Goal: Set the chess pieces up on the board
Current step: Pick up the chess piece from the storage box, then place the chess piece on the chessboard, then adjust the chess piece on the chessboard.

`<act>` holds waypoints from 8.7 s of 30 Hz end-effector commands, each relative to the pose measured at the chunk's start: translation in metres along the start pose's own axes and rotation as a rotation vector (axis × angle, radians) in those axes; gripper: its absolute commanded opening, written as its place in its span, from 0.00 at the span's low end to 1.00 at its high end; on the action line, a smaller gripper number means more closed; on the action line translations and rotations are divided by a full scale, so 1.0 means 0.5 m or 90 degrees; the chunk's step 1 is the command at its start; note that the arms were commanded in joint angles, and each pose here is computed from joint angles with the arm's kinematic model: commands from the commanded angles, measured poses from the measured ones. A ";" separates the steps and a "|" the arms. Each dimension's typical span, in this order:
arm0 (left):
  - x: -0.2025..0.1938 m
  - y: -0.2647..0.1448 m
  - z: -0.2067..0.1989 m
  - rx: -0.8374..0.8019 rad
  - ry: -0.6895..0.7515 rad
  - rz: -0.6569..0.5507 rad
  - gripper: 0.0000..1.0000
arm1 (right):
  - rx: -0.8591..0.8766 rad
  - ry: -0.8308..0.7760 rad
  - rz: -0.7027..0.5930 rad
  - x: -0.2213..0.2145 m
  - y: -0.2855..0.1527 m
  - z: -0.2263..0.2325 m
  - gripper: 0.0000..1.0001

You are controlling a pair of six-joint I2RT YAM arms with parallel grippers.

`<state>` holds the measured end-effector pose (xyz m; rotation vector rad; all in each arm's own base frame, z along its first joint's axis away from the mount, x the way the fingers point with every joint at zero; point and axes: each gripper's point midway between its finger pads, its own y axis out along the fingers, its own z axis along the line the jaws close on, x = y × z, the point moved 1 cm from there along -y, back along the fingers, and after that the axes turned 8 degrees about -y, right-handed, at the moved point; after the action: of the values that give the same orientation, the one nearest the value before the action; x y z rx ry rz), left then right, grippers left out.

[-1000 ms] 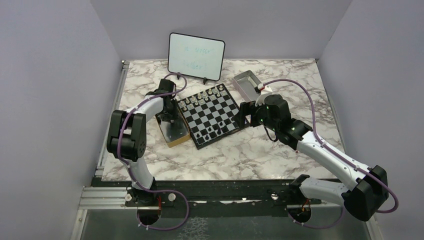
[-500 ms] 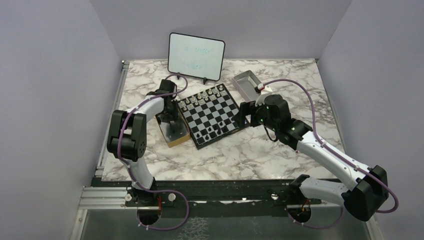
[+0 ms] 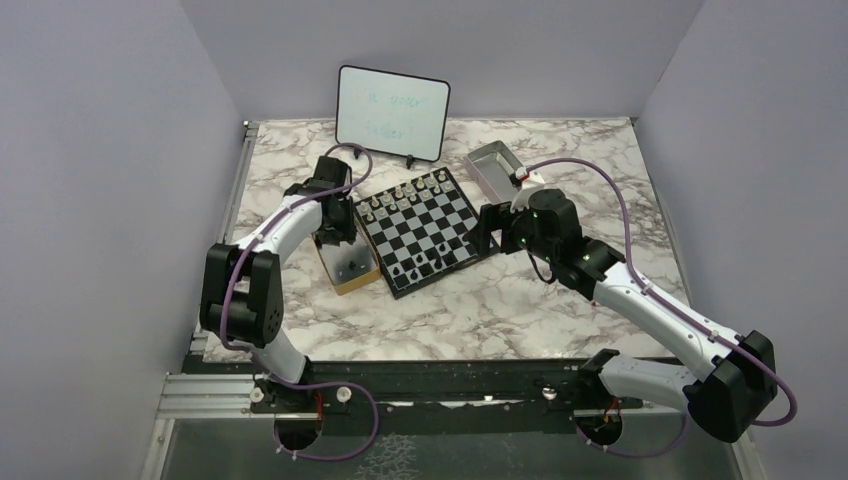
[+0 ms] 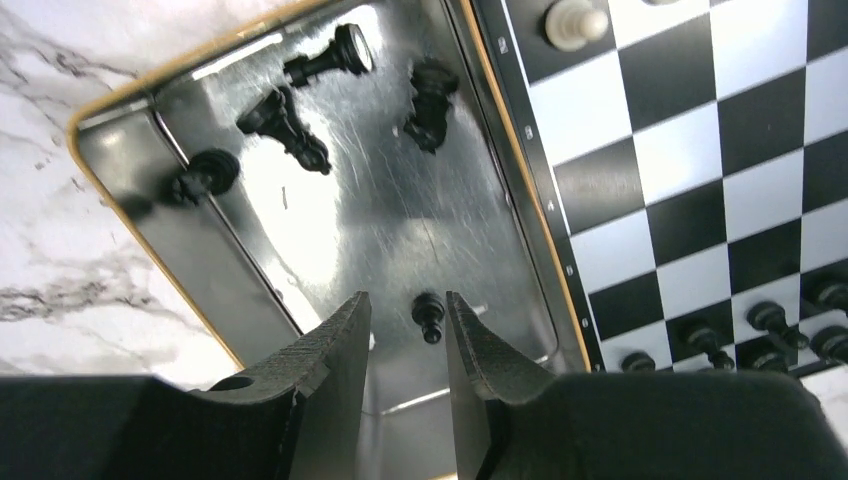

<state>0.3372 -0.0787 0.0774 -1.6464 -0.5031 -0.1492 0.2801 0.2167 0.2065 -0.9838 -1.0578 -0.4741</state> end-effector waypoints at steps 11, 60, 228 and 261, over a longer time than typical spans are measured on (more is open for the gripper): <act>-0.093 -0.006 -0.027 0.010 0.033 0.057 0.32 | -0.007 -0.012 0.001 0.004 0.002 -0.001 1.00; -0.089 -0.018 0.008 0.067 0.032 0.010 0.38 | -0.004 -0.011 0.009 0.001 0.010 0.001 1.00; -0.036 -0.279 -0.115 -0.261 0.144 -0.286 0.99 | -0.220 -0.042 0.125 -0.074 0.287 -0.107 0.34; -0.038 -0.273 -0.111 -0.253 0.144 -0.282 0.99 | -0.274 -0.065 0.196 -0.135 0.335 -0.154 0.17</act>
<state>0.2735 -0.1299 0.2008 -1.8624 -0.6813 -0.7687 0.4101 0.2318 0.0605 -1.5198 -0.8886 -0.4055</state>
